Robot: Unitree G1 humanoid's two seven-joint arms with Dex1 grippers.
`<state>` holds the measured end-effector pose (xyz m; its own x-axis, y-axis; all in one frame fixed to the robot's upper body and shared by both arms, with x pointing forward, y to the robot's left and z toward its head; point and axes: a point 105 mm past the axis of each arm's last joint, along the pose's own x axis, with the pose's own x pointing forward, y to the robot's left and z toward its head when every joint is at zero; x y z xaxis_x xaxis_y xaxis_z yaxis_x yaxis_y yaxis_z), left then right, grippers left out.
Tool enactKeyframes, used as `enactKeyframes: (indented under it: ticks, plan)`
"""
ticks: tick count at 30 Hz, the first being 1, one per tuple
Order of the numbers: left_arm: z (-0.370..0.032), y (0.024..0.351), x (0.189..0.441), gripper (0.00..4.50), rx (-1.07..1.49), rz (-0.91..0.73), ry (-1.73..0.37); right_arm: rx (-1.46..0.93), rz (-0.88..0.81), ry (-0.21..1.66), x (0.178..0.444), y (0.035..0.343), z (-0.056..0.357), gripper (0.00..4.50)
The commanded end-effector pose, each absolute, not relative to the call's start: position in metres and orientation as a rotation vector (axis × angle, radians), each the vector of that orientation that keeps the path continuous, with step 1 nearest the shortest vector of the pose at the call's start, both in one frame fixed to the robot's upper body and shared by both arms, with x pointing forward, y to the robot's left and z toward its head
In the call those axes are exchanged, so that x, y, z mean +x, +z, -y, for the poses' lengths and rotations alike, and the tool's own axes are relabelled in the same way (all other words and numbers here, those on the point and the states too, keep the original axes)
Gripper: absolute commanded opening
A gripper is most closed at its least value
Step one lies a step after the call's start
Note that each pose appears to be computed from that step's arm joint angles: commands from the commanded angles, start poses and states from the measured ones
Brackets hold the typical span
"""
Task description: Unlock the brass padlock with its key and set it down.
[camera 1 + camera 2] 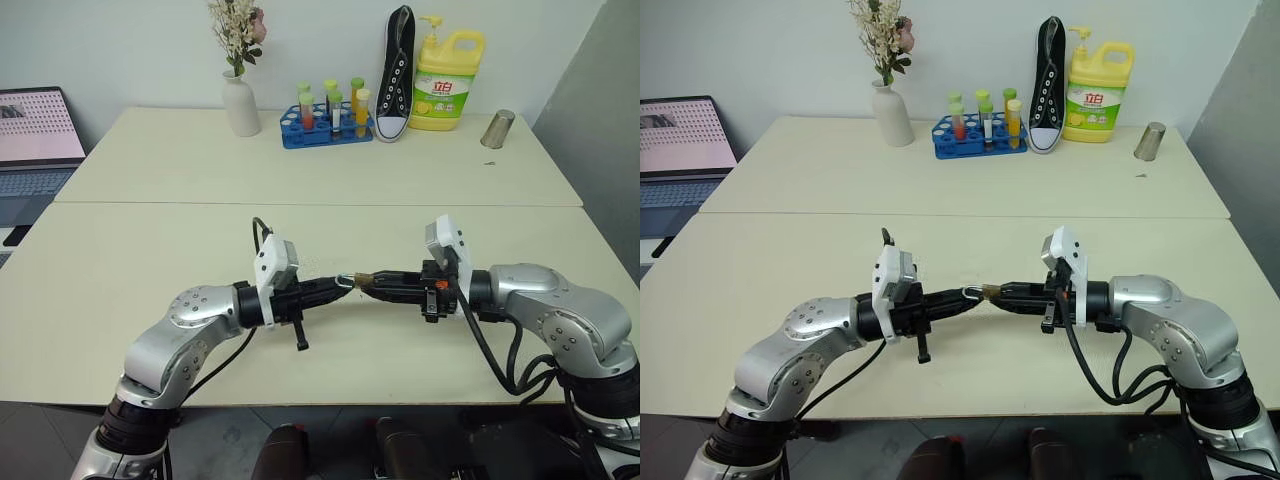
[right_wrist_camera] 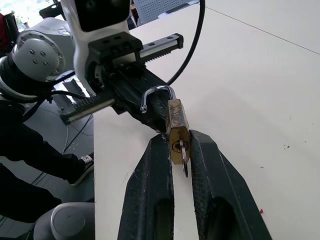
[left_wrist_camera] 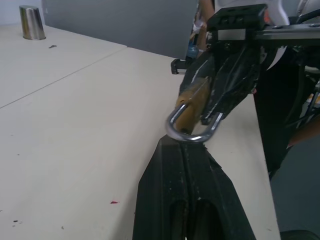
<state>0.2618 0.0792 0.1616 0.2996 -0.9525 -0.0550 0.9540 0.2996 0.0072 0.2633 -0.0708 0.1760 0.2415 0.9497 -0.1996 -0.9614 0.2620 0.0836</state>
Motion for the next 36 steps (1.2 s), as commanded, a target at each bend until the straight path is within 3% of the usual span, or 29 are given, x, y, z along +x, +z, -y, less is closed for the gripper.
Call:
enactKeyframes:
  ticks: [1,21,25,30,33,36]
  plan:
    - [-0.079,0.179,0.253,0.00,0.029,-0.002,-1.296,-0.084,-0.198,1.320,0.261,0.180,0.071,0.12]
    - [-0.082,0.187,0.259,0.00,0.001,-0.009,-1.260,-0.083,-0.206,1.337,0.259,0.176,0.069,0.12]
    - [-0.085,0.183,0.265,0.00,0.158,0.036,-1.213,-0.041,-0.217,1.329,0.260,0.179,0.071,0.12]
    - [-0.091,0.160,0.250,0.00,0.557,0.150,-1.310,0.022,-0.300,1.305,0.264,0.172,0.080,0.12]
    - [-0.100,0.147,0.248,0.62,0.671,0.154,-1.329,0.076,-0.352,1.288,0.268,0.168,0.083,0.12]
    - [-0.109,0.143,0.243,1.59,0.700,0.139,-1.348,0.115,-0.423,1.276,0.270,0.159,0.083,0.12]
